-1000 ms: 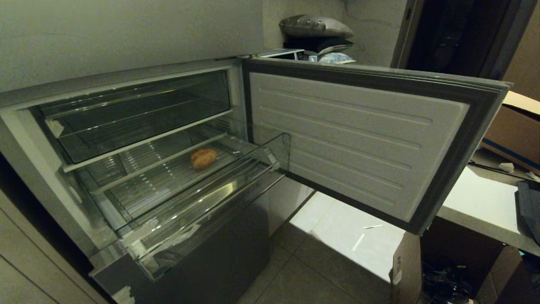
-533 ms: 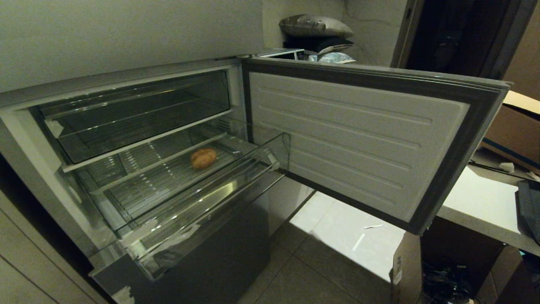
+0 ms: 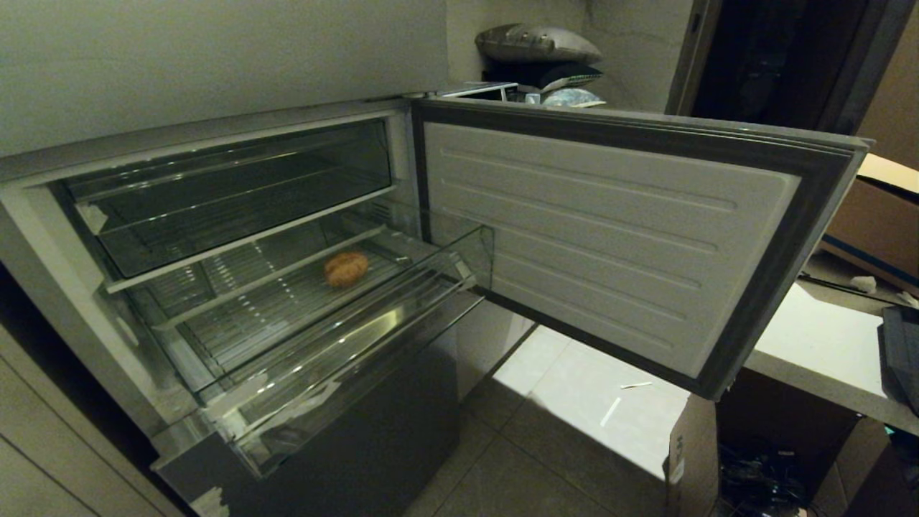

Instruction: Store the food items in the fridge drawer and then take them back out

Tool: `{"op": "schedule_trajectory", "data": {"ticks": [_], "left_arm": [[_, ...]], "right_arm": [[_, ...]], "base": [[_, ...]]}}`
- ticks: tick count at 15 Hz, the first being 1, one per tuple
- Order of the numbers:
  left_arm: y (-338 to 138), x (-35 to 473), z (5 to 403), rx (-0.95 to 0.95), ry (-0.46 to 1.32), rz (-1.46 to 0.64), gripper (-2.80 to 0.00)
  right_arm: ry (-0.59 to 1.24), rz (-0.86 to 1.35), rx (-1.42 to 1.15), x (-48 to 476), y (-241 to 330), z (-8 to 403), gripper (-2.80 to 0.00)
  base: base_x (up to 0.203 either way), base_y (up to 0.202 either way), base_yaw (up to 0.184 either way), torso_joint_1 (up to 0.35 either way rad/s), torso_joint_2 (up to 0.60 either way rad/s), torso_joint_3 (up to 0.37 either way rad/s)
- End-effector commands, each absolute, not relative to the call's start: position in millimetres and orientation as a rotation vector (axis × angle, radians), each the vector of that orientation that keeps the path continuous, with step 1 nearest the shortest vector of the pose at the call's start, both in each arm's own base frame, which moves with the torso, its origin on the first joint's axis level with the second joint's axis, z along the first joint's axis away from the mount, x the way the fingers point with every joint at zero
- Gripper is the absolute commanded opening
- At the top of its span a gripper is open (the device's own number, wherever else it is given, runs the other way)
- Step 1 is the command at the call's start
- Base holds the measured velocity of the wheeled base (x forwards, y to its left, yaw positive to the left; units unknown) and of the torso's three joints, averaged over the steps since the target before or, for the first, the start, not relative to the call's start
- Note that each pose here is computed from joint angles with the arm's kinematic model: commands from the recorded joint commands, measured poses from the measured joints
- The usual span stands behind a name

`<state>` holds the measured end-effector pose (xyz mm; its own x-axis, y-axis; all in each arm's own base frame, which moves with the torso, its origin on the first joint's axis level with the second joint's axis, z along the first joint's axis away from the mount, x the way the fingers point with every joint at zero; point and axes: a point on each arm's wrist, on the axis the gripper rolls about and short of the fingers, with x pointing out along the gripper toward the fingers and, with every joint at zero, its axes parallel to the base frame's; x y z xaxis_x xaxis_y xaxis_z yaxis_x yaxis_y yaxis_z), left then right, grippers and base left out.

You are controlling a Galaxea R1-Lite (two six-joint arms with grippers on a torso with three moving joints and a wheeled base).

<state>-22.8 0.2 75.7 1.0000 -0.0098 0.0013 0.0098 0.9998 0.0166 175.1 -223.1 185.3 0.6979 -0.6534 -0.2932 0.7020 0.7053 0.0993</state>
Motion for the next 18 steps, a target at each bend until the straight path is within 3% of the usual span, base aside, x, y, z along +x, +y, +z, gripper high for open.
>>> {"op": "schedule_trajectory", "data": {"ticks": [1, 18], "left_arm": [[0.2, -22.8, 75.6, 0.017, -0.002, -0.011, -2.80], [0.2, -22.8, 75.6, 0.017, -0.002, -0.011, -2.80]], "right_arm": [[0.291, -0.781, 0.219, 186.3, -248.7, 169.5, 0.00], [0.392, -0.695, 0.216, 224.4, -304.6, 132.7, 0.00]], "base": [[0.000, 0.000, 0.000, 0.000, 0.00, 0.000], [0.000, 0.000, 0.000, 0.000, 0.00, 0.000]]}}
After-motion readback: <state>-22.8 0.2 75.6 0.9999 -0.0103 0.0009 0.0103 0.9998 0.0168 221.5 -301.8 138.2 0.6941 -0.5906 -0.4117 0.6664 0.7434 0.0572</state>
